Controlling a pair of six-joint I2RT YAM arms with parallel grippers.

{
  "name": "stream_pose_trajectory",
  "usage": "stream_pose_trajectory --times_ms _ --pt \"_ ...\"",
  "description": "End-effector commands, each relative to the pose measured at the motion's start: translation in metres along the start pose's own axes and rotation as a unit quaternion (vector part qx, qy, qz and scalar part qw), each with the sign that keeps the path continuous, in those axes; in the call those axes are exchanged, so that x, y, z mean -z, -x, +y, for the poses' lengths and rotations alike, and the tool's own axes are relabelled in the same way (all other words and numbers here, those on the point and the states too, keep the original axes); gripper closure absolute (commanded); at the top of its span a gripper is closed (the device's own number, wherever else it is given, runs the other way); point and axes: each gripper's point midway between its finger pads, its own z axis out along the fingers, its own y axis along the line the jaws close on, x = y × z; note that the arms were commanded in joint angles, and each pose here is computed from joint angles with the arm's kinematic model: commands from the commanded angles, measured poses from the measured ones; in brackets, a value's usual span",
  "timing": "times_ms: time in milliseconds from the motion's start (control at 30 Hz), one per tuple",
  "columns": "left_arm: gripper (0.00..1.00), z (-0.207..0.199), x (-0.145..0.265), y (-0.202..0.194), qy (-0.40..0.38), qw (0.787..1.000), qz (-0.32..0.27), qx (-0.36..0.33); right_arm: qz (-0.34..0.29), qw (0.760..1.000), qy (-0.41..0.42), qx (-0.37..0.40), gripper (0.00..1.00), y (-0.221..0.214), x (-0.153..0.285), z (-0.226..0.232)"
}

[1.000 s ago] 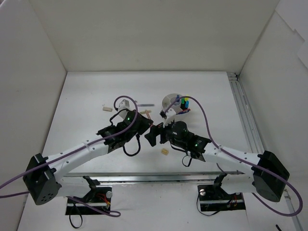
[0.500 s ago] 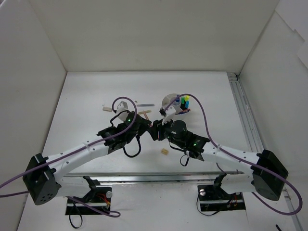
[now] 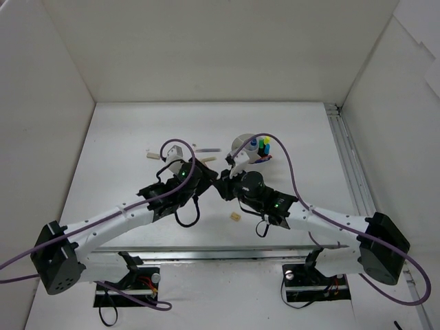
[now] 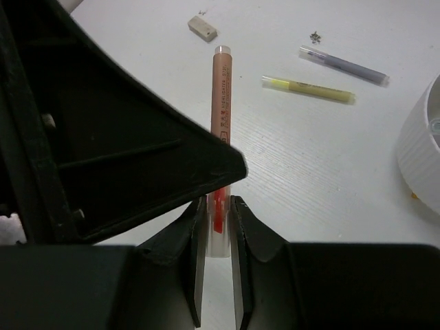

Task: Sort the stationery into containers
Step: Place the pen in the storage box.

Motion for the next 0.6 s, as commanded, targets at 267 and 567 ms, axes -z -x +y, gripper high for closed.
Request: stream_pose_trajectory --times_ms 267,567 --pt "0.01 0.006 0.045 0.063 -0.009 0.989 -0.078 -0.122 0.002 0.991 -0.108 0.074 1.00 0.075 0.032 -0.042" --pt "0.01 0.081 0.055 0.097 0.101 0.968 -0.082 -0.212 0.234 0.939 -0.121 0.220 1.00 0.077 0.052 -0.098"
